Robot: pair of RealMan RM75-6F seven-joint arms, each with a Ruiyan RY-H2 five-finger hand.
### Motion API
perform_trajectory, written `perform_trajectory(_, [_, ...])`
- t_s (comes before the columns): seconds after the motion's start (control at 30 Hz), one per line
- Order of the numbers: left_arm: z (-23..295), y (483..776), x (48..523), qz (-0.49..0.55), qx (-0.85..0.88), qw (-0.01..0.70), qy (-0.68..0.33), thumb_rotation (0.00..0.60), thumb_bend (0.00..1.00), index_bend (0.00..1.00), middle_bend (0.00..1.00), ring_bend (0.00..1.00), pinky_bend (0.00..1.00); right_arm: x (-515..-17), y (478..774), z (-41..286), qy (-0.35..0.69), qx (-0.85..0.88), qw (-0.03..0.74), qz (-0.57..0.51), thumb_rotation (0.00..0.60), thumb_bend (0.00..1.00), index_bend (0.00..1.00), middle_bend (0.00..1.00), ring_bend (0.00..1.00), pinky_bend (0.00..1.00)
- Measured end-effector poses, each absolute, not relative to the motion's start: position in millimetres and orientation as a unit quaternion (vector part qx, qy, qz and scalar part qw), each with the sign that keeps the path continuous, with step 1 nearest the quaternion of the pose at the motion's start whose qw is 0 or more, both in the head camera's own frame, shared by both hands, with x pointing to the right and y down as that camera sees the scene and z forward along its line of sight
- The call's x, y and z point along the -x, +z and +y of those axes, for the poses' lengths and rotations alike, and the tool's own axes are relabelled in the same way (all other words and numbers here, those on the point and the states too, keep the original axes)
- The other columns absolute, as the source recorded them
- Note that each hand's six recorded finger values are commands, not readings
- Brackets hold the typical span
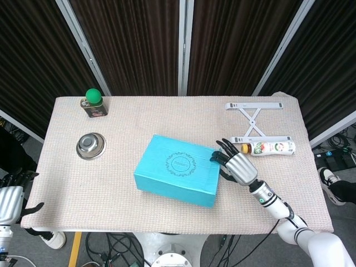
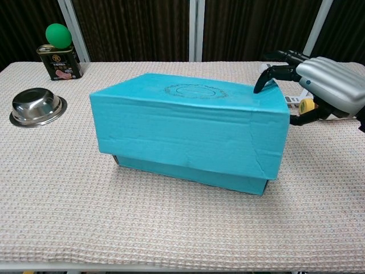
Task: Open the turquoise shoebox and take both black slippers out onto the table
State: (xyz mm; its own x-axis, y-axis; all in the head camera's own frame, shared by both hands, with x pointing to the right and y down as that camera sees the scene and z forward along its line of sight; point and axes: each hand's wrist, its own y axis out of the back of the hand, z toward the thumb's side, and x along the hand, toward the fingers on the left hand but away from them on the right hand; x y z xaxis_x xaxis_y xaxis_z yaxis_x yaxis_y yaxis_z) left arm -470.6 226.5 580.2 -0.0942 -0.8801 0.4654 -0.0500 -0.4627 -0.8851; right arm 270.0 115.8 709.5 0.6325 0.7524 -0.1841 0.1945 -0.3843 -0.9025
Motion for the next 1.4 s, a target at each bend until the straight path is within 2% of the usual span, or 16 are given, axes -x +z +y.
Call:
perform_trajectory(0.17, [225.3, 580.4, 470.4, 0.397, 0.586, 0.333, -0.624, 0.6, 0.0, 0.25, 0.21, 0.08, 0.15, -271.2, 712.3, 109.3, 0.284, 0.814, 0.347, -0.37, 0.6, 0.52, 0.48, 0.4, 0.0, 0.0])
perform_trajectory(0.4, [224.0, 582.6, 470.0, 0.395, 0.588, 0.33, -0.624, 0.6, 0.0, 0.25, 0.21, 0.08, 0.15, -271.3, 715.9, 90.7, 0.247, 0.832, 0.107, -0.485, 0.6, 0.46, 0.47, 0.4, 0.0, 0.0])
perform_trajectory(0.5, [223.1, 583.2, 470.1, 0.395, 0.589, 0.329, -0.624, 0.6, 0.0, 0.25, 0.21, 0.08, 0.15, -270.9, 717.3, 82.3, 0.231, 0.823, 0.006, -0.519, 0.6, 0.44, 0.44, 0.4, 0.0, 0.0])
perform_trajectory(0.53, [222.8, 583.1, 469.9, 0.395, 0.589, 0.329, -0.623, 0.6, 0.0, 0.25, 0.21, 0.08, 0.15, -271.3, 718.1, 79.7, 0.228, 0.819, -0.022, -0.527, 0.6, 0.43, 0.42, 0.4, 0.0, 0.0])
perform_trajectory(0.63, [222.3, 582.7, 470.1, 0.395, 0.59, 0.33, -0.622, 0.6, 0.0, 0.25, 0.21, 0.08, 0.15, -273.3, 721.2, 70.9, 0.227, 0.8, -0.096, -0.547, 0.6, 0.39, 0.26, 0.34, 0.0, 0.0])
perform_trajectory(0.7, [222.3, 582.7, 471.0, 0.395, 0.59, 0.33, -0.622, 0.6, 0.0, 0.25, 0.21, 0.08, 0.15, -273.8, 721.4, 63.4, 0.224, 0.786, -0.133, -0.561, 0.6, 0.37, 0.13, 0.27, 0.0, 0.0])
perform_trajectory(0.8, [221.4, 583.0, 471.2, 0.395, 0.591, 0.33, -0.622, 0.6, 0.0, 0.25, 0.21, 0.08, 0.15, -271.9, 718.2, 50.6, 0.211, 0.768, -0.167, -0.581, 0.6, 0.36, 0.01, 0.17, 0.0, 0.0])
perform_trajectory(0.87, [220.4, 583.4, 471.1, 0.394, 0.592, 0.33, -0.621, 0.6, 0.0, 0.25, 0.21, 0.08, 0.15, -270.6, 715.9, 43.6, 0.203, 0.761, -0.172, -0.591, 0.6, 0.35, 0.0, 0.07, 0.0, 0.0])
perform_trajectory(0.93, [220.1, 583.4, 470.9, 0.394, 0.592, 0.33, -0.621, 0.6, 0.0, 0.25, 0.21, 0.08, 0.15, -268.4, 714.3, 40.1, 0.2, 0.758, -0.167, -0.598, 0.6, 0.34, 0.0, 0.0, 0.0, 0.0])
perform_trajectory(1.07, [219.5, 583.5, 471.0, 0.394, 0.593, 0.331, -0.62, 0.6, 0.0, 0.25, 0.21, 0.08, 0.15, -267.9, 707.8, 34.1, 0.192, 0.751, -0.133, -0.618, 0.6, 0.29, 0.0, 0.0, 0.0, 0.0])
perform_trajectory(1.27, [216.9, 583.3, 470.9, 0.394, 0.595, 0.334, -0.616, 0.6, 0.0, 0.25, 0.21, 0.08, 0.15, -280.7, 687.9, 27.3, 0.196, 0.729, -0.025, -0.655, 0.6, 0.28, 0.0, 0.0, 0.0, 0.0])
perform_trajectory(1.4, [215.5, 584.3, 470.8, 0.393, 0.596, 0.335, -0.615, 0.6, 0.0, 0.25, 0.21, 0.08, 0.15, -285.8, 670.4, 32.3, 0.214, 0.74, 0.067, -0.634, 0.6, 0.19, 0.0, 0.0, 0.0, 0.0])
